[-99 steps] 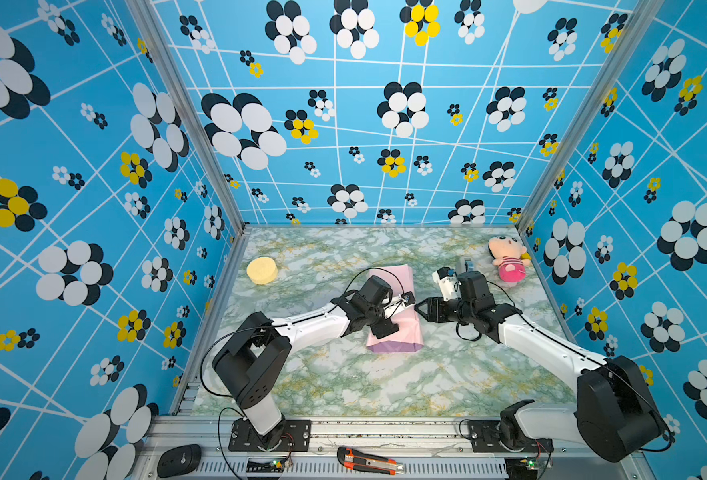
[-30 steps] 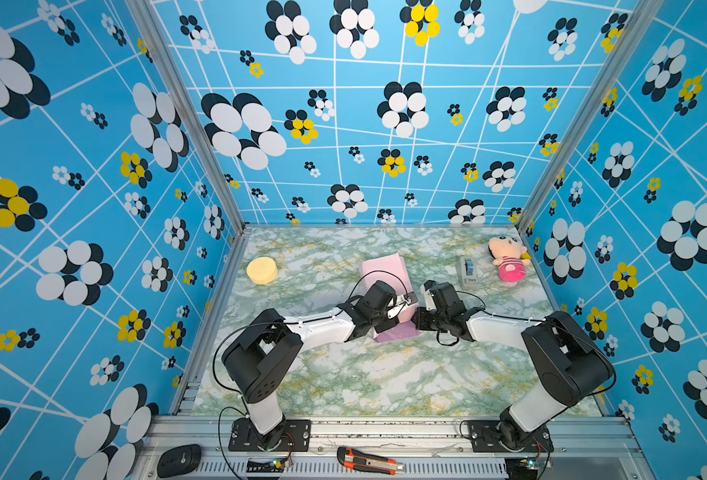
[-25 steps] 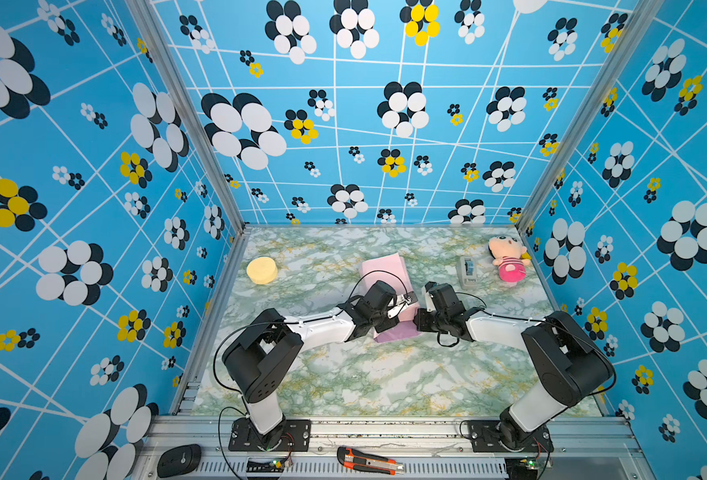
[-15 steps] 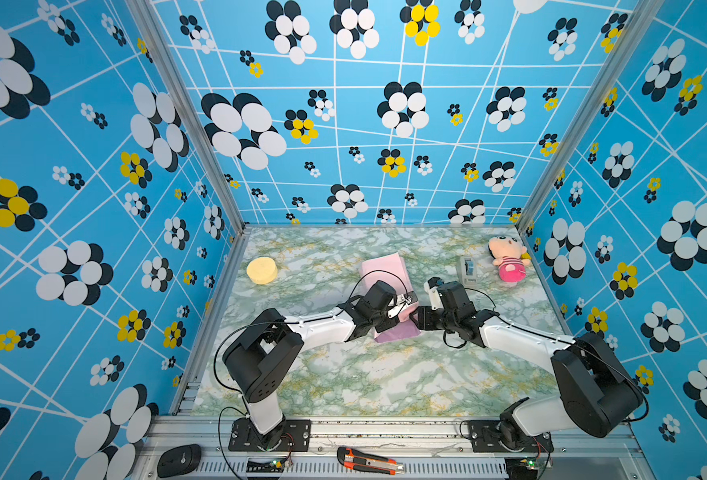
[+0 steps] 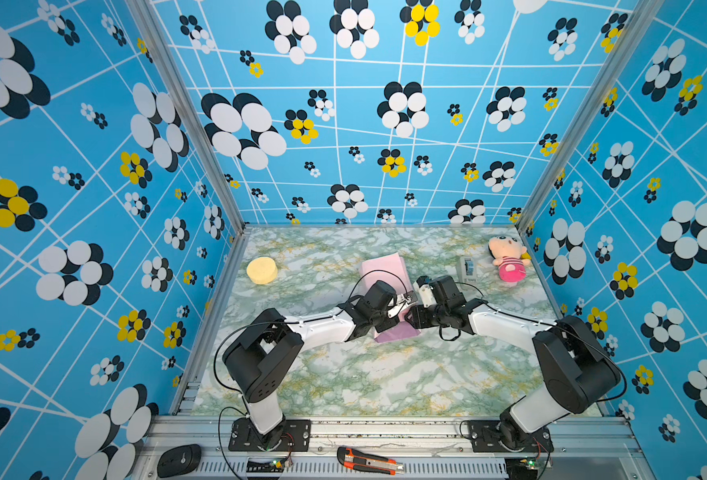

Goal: Wrap the gift box in paper

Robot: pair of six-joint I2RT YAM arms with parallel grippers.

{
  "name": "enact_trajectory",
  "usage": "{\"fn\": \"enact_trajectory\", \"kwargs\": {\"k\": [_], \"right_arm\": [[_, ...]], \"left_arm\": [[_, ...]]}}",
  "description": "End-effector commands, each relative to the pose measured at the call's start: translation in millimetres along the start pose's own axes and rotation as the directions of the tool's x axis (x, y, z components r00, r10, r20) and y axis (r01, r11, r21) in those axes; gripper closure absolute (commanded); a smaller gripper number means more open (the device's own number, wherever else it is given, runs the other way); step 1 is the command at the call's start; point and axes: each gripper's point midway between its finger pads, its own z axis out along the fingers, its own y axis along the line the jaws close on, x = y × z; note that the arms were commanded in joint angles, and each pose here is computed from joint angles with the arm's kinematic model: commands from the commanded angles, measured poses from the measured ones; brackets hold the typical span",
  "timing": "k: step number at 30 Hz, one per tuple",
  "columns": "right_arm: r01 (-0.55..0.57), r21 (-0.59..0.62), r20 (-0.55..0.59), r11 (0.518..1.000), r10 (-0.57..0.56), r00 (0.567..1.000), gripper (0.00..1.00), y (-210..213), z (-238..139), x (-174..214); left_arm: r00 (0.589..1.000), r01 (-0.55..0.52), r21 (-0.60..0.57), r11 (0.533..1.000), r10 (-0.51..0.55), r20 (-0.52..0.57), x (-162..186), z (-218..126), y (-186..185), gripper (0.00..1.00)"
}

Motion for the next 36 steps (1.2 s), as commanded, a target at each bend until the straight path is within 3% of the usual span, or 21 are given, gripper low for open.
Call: {"fn": "enact_trajectory", "kwargs": {"k": [1,7,9,13,19,23,29,36], "right_arm": [[0.004,0.12,-0.012,0.993,-0.003,1.0,0.48,-23,-2,-4],[-0.03,0.113,0.014,0.993,0.029,0.999,0.63,-32,1,-10],[-0.011,0.082,-0.024,0.997,0.013,1.0,0.59,-26,-1,-5],[0.004,0.063,-0.053,0.998,-0.001,0.999,0.41,-20,-24,6],[-0.003,-0.055,-0.005,0.999,0.003,1.0,0.34,-3,-54,9],[-0.015,-0.077,-0.019,0.997,0.014,1.0,0.34,-2,-42,7],[-0.039,-0.012,-0.011,0.999,0.039,0.999,0.41,-16,-16,-8],[-0.043,-0.045,0.007,0.998,0.044,0.999,0.48,-12,4,-20]], "left_arm": [[0.999,0.015,0.057,0.998,-0.012,-0.048,15,7,-14,0.47],[0.999,0.013,0.057,0.998,-0.01,-0.048,15,7,-14,0.47],[0.999,0.014,0.056,0.998,-0.011,-0.05,16,7,-14,0.47],[0.999,0.016,0.058,0.998,-0.013,-0.051,16,7,-14,0.47],[0.999,0.017,0.06,0.998,-0.014,-0.05,16,7,-14,0.47],[0.999,0.021,0.06,0.998,-0.018,-0.046,14,7,-14,0.47],[0.999,0.023,0.065,0.998,-0.02,-0.042,13,6,-15,0.47],[0.999,0.026,0.07,0.997,-0.023,-0.037,12,6,-15,0.47]]}}
